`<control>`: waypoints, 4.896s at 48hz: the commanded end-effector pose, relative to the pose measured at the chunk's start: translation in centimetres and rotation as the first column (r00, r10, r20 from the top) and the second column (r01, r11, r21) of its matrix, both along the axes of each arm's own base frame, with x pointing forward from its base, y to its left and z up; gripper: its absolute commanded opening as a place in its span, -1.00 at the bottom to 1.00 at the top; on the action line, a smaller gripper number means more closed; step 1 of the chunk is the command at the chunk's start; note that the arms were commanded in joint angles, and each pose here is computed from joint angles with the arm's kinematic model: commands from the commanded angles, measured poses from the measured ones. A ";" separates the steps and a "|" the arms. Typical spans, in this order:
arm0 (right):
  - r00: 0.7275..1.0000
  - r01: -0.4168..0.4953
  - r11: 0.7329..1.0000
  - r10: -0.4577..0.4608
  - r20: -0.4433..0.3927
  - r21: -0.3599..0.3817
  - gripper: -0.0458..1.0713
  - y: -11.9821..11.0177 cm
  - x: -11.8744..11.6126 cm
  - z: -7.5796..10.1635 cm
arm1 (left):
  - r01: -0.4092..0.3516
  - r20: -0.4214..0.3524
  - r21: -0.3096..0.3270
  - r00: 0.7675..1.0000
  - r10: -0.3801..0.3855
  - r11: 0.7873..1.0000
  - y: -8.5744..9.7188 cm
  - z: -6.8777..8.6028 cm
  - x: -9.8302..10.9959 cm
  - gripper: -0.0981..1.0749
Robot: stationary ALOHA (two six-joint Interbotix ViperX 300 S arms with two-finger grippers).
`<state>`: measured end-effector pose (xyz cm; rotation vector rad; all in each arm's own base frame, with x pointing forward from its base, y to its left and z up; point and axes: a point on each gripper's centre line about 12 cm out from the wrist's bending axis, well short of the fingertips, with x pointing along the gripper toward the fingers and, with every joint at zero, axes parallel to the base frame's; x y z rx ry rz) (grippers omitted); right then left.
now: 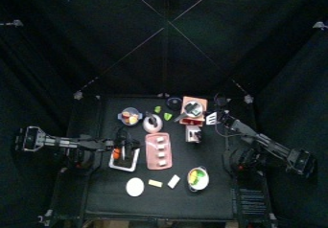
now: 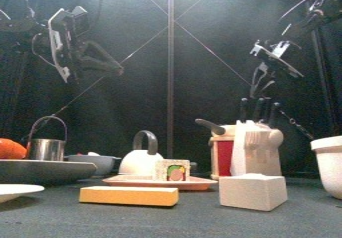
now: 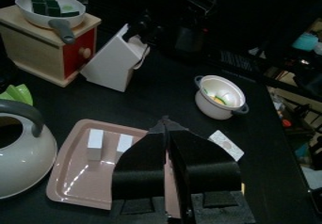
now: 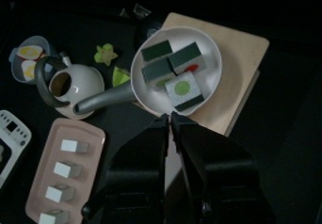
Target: Grab pan
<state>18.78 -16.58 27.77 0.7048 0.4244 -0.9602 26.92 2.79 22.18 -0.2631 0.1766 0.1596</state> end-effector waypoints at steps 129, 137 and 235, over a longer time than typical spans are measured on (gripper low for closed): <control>0.971 0.225 0.963 -0.208 -0.122 0.147 0.63 -7.4 0.7 -1.9 | -0.006 0.014 -0.001 1.000 0.006 1.000 0.1 0.3 0.0 -0.19; 0.962 0.235 0.963 -0.210 -0.177 0.134 0.58 -9.5 1.6 -2.9 | -0.006 0.014 -0.001 1.000 0.006 1.000 0.1 0.3 0.0 -0.19; 0.979 0.194 0.973 -0.184 -0.083 0.127 -0.46 -8.0 2.4 -0.7 | -0.014 0.008 0.000 1.000 0.014 1.000 0.3 0.1 -0.1 -0.19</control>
